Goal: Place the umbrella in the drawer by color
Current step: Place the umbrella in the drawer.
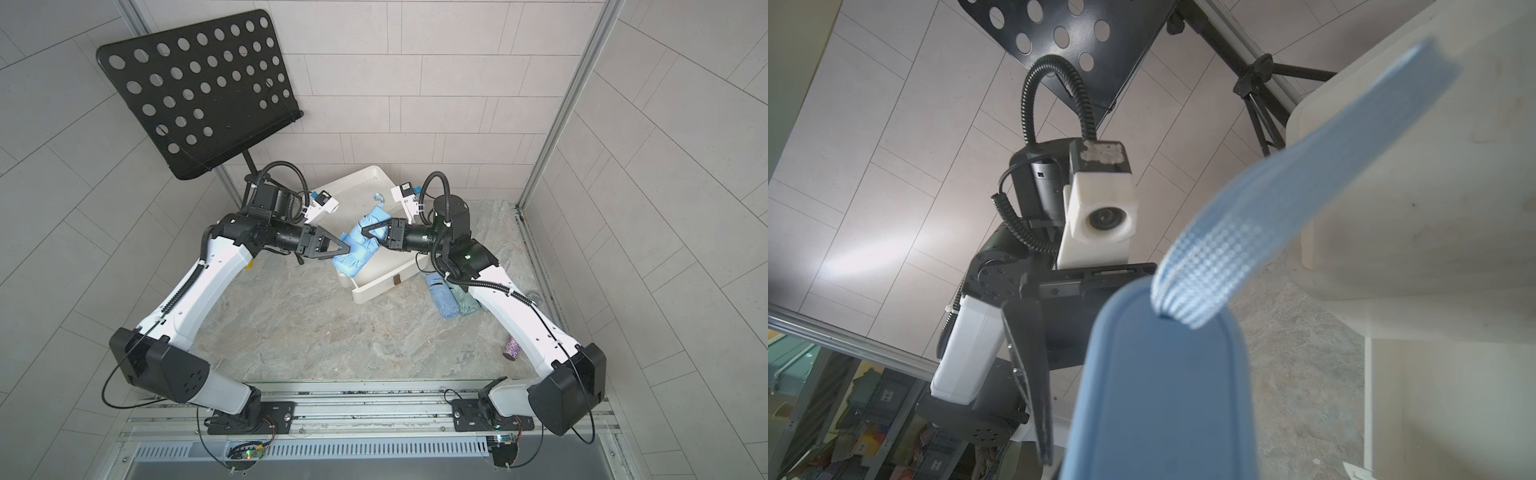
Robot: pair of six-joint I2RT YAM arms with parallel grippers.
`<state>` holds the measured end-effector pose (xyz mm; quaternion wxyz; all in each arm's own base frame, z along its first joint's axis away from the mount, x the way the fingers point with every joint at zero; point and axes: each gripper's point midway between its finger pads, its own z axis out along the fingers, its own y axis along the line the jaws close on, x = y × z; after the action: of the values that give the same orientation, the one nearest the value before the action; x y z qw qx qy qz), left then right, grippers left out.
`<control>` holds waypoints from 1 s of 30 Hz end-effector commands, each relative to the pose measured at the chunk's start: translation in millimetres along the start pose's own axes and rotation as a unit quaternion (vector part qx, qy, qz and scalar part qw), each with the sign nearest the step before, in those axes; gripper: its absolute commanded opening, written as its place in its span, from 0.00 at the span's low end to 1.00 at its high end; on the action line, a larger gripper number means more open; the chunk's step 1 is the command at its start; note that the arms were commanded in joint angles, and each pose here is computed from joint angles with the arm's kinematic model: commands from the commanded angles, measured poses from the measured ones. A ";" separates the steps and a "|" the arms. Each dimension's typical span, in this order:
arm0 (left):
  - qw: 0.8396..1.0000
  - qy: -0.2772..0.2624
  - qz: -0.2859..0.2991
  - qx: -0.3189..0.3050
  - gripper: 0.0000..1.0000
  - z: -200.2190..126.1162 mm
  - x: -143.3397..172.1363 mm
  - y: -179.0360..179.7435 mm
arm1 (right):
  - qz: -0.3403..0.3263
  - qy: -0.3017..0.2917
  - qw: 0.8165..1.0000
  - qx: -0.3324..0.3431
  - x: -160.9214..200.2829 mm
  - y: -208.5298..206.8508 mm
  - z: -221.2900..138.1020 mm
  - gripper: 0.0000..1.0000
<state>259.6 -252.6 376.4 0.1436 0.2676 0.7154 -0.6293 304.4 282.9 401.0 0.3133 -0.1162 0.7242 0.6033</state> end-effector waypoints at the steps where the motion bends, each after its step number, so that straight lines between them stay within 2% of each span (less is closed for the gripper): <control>1: 0.998 -0.024 0.045 -0.039 0.86 -12.6 -12.8 -5.8 | -0.021 -0.039 0.999 -0.007 -14.5 19.4 -19.7 0.27; 6: 0.993 -0.061 0.026 -0.099 0.88 -42.5 -30.2 20.8 | -0.005 -0.074 0.997 0.024 -27.9 4.9 -39.1 0.26; 10: 0.984 -0.082 0.052 -0.148 0.88 -60.8 -35.6 22.8 | 0.021 -0.098 0.993 0.066 -33.9 -22.3 -49.4 0.26; 15: 0.957 -0.103 0.113 -0.248 0.88 -78.8 -34.3 23.8 | 0.055 -0.122 0.982 0.132 -33.4 -62.8 -55.8 0.26; 21: 0.928 -0.140 0.157 -0.306 0.88 -92.0 -31.1 25.7 | 0.099 -0.131 0.966 0.198 -23.3 -112.8 -55.8 0.25; 30: 0.939 -0.132 0.139 -0.286 0.88 -83.0 -19.8 35.5 | 0.161 -0.121 0.958 0.205 -15.9 -164.5 -31.5 0.25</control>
<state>304.3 -169.7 373.7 0.3875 0.2188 0.8009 -0.4007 384.0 206.5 266.1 0.2925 0.1330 0.8227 0.4689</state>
